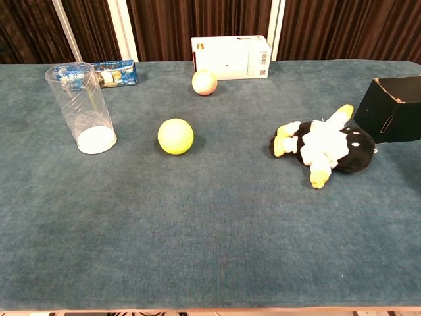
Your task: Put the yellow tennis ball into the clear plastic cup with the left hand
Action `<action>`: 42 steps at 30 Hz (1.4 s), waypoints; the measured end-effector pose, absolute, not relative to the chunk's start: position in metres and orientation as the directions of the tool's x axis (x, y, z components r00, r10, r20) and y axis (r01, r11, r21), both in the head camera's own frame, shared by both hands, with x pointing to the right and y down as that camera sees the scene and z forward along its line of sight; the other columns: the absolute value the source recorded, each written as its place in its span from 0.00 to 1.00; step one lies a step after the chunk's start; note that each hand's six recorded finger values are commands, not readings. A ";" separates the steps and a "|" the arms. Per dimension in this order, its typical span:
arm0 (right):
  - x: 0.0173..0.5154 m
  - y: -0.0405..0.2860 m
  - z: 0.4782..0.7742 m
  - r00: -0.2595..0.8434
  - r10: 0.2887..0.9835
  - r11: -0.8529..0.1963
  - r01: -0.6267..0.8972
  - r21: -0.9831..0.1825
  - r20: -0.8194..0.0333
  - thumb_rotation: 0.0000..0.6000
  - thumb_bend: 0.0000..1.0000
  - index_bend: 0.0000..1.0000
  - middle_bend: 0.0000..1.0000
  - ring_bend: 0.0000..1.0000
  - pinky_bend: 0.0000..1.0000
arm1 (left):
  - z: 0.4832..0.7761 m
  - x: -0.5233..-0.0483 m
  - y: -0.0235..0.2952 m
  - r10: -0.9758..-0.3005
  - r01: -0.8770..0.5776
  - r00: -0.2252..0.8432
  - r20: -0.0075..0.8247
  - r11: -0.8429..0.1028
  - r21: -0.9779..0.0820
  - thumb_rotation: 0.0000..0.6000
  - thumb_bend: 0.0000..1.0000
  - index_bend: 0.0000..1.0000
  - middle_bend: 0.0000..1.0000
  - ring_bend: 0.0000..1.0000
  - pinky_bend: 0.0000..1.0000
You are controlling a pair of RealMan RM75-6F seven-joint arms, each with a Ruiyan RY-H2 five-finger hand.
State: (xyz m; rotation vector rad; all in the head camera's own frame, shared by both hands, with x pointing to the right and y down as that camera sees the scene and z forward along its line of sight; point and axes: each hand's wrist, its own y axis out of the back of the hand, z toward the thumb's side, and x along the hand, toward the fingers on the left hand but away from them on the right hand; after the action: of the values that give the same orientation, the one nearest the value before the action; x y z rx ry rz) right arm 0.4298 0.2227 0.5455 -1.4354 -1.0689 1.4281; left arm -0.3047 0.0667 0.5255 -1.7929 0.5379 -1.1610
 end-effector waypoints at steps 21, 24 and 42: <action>0.434 0.222 0.546 -0.025 0.954 -0.299 0.005 -0.954 -0.299 1.00 0.35 0.13 0.04 0.10 0.01 | 0.628 -0.205 0.071 -0.586 0.323 0.454 0.672 -0.594 -0.736 1.00 0.00 0.10 0.01 0.00 0.00; 0.435 0.222 0.547 -0.028 0.953 -0.301 0.002 -0.954 -0.301 1.00 0.35 0.13 0.04 0.10 0.01 | 0.650 -0.201 0.070 -0.585 0.320 0.424 0.691 -0.617 -0.719 1.00 0.00 0.10 0.02 0.00 0.00; 0.441 0.221 0.546 -0.049 0.952 -0.303 -0.002 -0.953 -0.303 1.00 0.35 0.13 0.04 0.10 0.01 | 0.719 -0.166 0.075 -0.571 0.268 0.441 0.693 -0.653 -0.709 1.00 0.00 0.15 0.08 0.02 0.12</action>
State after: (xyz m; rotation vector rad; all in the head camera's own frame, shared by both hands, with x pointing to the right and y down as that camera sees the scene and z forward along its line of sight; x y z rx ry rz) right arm 0.4408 0.2212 0.5459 -1.4018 -1.0757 1.4746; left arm -0.1662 0.0752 0.7192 -1.8841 0.2562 -1.3104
